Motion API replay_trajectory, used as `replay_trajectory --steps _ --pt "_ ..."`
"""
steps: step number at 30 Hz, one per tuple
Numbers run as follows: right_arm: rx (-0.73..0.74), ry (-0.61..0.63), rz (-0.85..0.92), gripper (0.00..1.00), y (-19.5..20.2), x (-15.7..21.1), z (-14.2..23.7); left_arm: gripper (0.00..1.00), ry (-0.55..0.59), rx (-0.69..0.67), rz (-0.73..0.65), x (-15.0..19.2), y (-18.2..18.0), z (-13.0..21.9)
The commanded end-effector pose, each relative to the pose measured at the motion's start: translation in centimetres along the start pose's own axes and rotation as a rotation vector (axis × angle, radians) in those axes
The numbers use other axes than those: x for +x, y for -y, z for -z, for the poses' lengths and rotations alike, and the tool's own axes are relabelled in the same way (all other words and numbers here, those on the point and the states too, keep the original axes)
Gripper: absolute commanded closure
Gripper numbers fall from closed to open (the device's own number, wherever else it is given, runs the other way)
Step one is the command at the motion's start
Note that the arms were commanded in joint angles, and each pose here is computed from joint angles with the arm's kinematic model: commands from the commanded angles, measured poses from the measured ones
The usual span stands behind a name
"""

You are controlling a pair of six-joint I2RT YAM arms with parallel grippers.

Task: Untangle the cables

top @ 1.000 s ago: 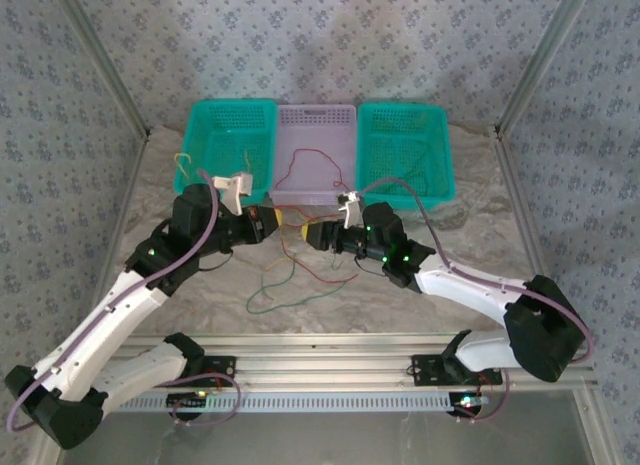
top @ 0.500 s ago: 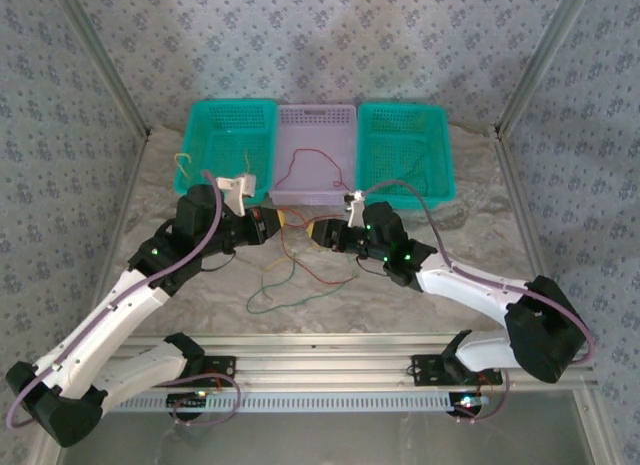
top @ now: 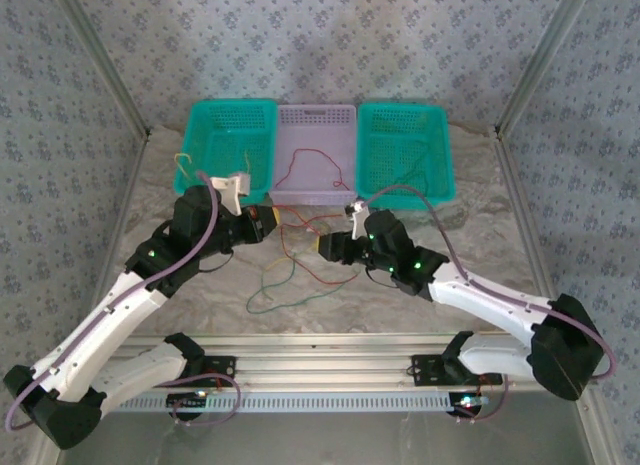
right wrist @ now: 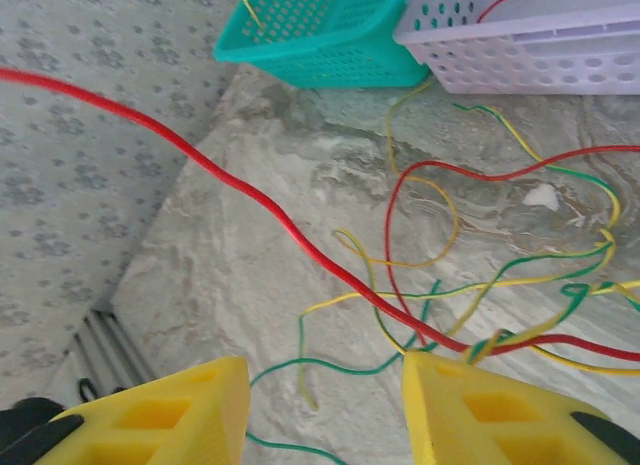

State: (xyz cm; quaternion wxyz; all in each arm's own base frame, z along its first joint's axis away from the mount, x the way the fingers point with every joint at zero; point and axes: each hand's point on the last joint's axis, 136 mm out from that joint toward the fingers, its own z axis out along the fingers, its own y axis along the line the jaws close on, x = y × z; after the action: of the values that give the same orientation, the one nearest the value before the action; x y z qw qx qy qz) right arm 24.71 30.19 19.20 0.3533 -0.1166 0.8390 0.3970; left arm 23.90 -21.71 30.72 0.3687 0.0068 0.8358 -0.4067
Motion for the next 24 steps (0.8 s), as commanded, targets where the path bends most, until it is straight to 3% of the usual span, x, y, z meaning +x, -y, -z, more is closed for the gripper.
replay_trajectory --steps 1,8,13,15,18,22,24 --pt "0.111 -0.031 0.059 0.56 1.9 0.9 -1.4 1.0 0.068 0.106 0.007 -2.2 3.3 1.4" --pt "0.241 -0.021 0.07 0.61 4.8 1.4 -2.6 1.0 0.064 0.151 0.026 -2.2 4.5 2.2" --pt "0.278 0.039 0.045 0.72 5.6 0.3 -2.4 1.0 0.071 0.182 0.032 -2.3 5.4 2.9" --pt "0.254 0.072 0.048 0.67 5.3 -0.1 -2.2 1.0 0.087 0.18 0.031 -2.5 5.5 3.3" --pt "0.101 0.131 0.09 0.53 2.7 -0.4 -2.3 1.0 0.098 0.185 0.042 -2.7 5.5 3.4" --pt "-0.031 0.145 0.146 0.48 0.2 0.6 -2.5 1.0 0.105 0.176 0.061 -2.7 5.1 3.1" --pt "-0.021 0.146 0.155 0.46 0.3 1.1 -2.9 1.0 0.109 0.182 0.067 -2.7 5.2 3.0"
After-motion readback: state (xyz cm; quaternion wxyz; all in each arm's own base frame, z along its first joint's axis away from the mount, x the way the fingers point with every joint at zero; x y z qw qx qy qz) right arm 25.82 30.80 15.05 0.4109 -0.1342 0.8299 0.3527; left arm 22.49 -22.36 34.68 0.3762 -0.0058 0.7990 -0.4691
